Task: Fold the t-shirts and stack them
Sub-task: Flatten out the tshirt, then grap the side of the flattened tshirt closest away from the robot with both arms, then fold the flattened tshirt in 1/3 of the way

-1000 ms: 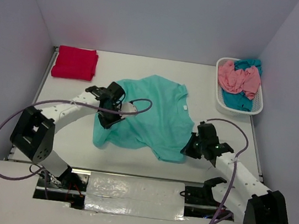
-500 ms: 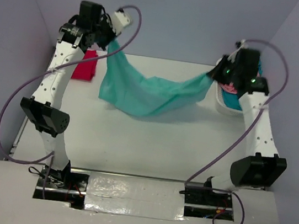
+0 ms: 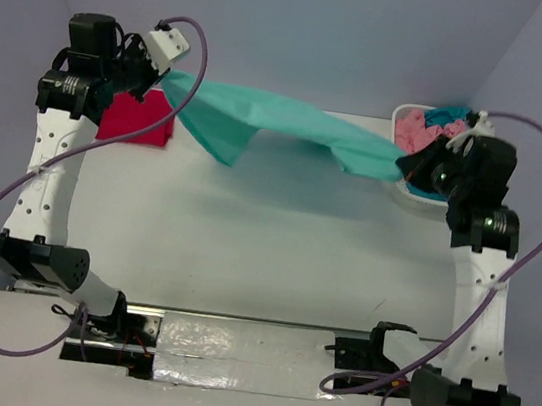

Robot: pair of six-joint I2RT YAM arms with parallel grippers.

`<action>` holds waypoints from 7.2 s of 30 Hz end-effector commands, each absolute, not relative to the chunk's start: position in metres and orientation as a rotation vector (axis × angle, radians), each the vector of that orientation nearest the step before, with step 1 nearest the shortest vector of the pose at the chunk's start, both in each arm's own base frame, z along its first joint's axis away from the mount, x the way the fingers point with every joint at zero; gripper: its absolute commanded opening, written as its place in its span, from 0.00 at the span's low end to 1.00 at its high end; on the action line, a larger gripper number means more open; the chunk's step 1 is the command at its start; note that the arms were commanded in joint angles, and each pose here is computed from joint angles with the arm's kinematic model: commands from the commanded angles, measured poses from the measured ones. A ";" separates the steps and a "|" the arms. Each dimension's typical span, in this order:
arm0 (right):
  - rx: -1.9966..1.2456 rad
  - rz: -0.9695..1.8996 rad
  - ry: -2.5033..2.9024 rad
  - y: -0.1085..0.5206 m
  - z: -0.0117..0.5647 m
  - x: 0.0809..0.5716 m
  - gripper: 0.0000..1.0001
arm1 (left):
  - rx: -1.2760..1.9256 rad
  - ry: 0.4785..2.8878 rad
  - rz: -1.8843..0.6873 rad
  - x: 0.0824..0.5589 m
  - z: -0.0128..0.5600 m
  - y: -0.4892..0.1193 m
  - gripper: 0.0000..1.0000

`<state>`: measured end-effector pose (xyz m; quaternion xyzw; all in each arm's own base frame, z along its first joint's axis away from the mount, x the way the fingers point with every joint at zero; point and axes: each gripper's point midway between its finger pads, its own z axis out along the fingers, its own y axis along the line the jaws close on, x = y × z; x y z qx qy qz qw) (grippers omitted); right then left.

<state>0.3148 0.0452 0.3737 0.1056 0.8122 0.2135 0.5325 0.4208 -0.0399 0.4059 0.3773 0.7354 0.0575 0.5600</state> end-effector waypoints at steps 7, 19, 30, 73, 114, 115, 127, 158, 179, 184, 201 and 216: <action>0.310 0.653 2.032 0.070 0.290 0.242 0.00 | 1.132 1.924 -0.170 0.347 0.323 -0.063 0.00; 0.363 0.683 2.274 0.078 0.182 0.296 0.00 | 0.914 2.434 -0.547 0.463 0.128 -0.089 0.20; 0.351 0.604 2.372 0.071 0.153 0.314 0.00 | 0.609 2.404 -0.633 0.477 0.127 -0.069 0.71; 0.356 0.512 2.348 0.059 0.149 0.306 0.00 | 0.615 2.783 -0.536 0.391 0.018 -0.089 0.55; 0.153 0.647 1.688 0.046 0.527 0.415 0.00 | 0.544 1.437 -0.438 0.478 0.510 -0.009 0.00; 0.144 0.662 1.683 0.050 0.521 0.406 0.00 | 0.550 1.435 -0.419 0.472 0.514 -0.005 0.00; 0.265 0.668 2.027 0.077 0.261 0.245 0.00 | 0.811 1.988 -0.326 0.339 0.292 0.004 0.00; 0.253 0.753 2.352 0.123 0.121 0.268 0.00 | 0.498 2.814 -0.299 0.207 0.079 0.041 0.00; 0.160 0.667 2.535 0.133 0.069 0.320 0.00 | 0.365 2.899 -0.181 0.208 0.048 0.058 0.20; 0.165 0.602 2.599 0.128 0.061 0.328 0.74 | 0.323 2.872 -0.111 0.240 0.051 0.074 0.60; 0.400 0.553 2.758 0.100 0.020 0.206 0.84 | 0.265 3.007 -0.456 0.197 0.018 0.056 0.97; 0.649 0.603 2.747 0.102 0.027 0.165 0.35 | 0.330 3.014 -0.327 0.218 0.014 0.073 0.21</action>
